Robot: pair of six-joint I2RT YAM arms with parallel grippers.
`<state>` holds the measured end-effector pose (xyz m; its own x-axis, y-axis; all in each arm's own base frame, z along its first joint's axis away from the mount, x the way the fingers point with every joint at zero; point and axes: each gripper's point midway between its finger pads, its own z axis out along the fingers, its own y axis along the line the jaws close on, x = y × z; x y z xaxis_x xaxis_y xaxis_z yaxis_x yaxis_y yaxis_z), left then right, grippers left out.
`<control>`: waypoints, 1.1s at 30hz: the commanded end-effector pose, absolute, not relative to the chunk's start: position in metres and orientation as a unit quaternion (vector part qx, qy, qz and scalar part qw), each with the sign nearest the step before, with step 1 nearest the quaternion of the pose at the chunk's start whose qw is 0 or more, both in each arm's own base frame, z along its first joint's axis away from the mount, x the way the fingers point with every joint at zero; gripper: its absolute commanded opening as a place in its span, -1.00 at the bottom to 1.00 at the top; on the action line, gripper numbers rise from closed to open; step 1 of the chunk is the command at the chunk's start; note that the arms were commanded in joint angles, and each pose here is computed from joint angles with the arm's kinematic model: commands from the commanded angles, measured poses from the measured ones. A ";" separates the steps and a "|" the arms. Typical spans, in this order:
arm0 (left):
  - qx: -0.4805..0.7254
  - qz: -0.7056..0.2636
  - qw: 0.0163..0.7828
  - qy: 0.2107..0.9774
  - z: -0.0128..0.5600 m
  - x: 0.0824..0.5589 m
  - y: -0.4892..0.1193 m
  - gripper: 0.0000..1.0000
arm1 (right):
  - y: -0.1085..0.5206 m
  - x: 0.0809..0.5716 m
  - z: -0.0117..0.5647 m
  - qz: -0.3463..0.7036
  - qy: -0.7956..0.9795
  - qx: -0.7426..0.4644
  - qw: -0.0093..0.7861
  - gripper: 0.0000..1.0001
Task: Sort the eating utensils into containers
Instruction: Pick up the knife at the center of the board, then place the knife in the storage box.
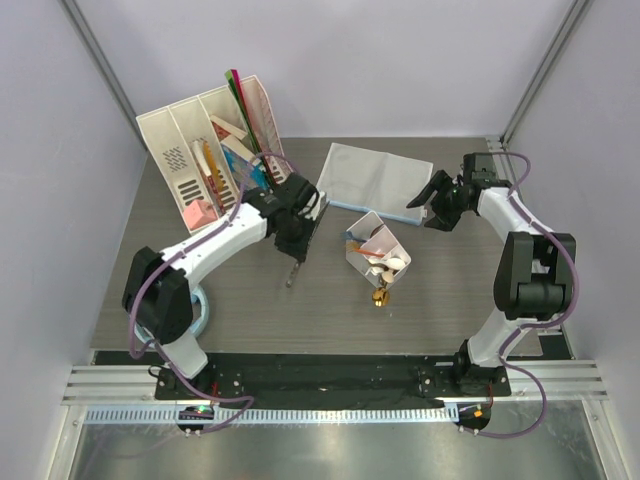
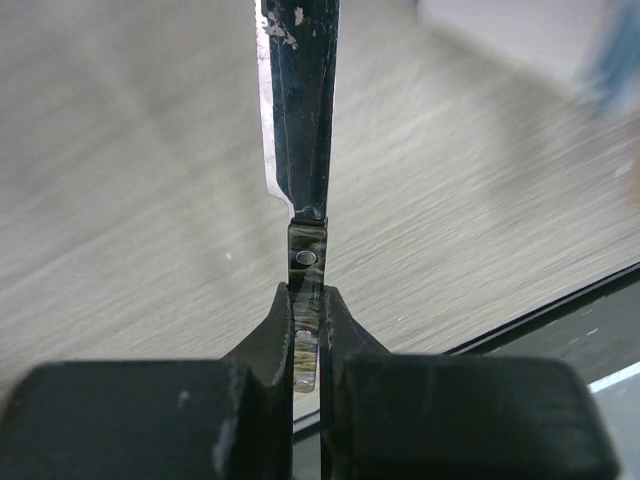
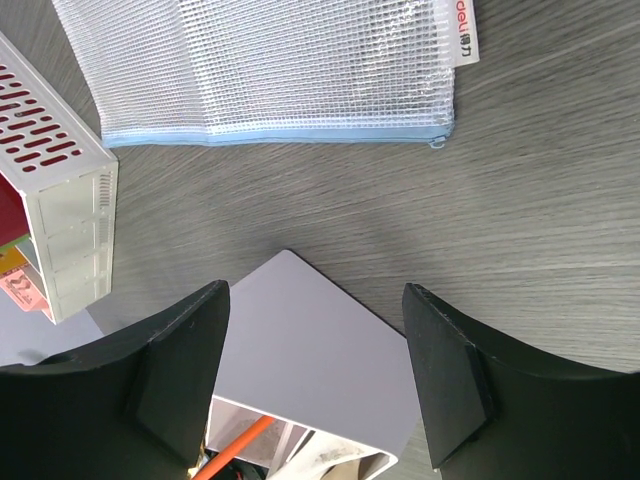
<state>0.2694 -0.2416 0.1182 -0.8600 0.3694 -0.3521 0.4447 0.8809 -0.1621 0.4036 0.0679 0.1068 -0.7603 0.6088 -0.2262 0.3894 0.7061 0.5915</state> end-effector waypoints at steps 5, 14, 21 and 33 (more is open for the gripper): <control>0.174 -0.210 0.340 0.900 0.249 0.307 -0.276 -1.00 | 0.074 0.399 0.111 0.276 0.896 0.274 0.214 0.50; 0.222 -0.319 0.429 0.815 0.288 0.314 -0.350 -1.00 | 0.098 0.381 0.089 0.297 0.895 0.264 0.202 0.50; 0.257 -0.308 0.518 0.755 0.274 0.335 -0.391 -1.00 | 0.102 0.381 0.082 0.306 0.896 0.251 0.203 0.50; 0.276 -0.318 0.549 0.722 0.267 0.340 -0.423 -1.00 | 0.101 0.376 0.080 0.301 0.900 0.234 0.212 0.50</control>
<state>0.3326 -0.4082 0.2176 -0.3882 0.1712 -0.9055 0.7214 0.6679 -0.1830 0.3658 0.1006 0.0546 -0.8103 0.5634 -0.1614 0.3669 0.7024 0.6100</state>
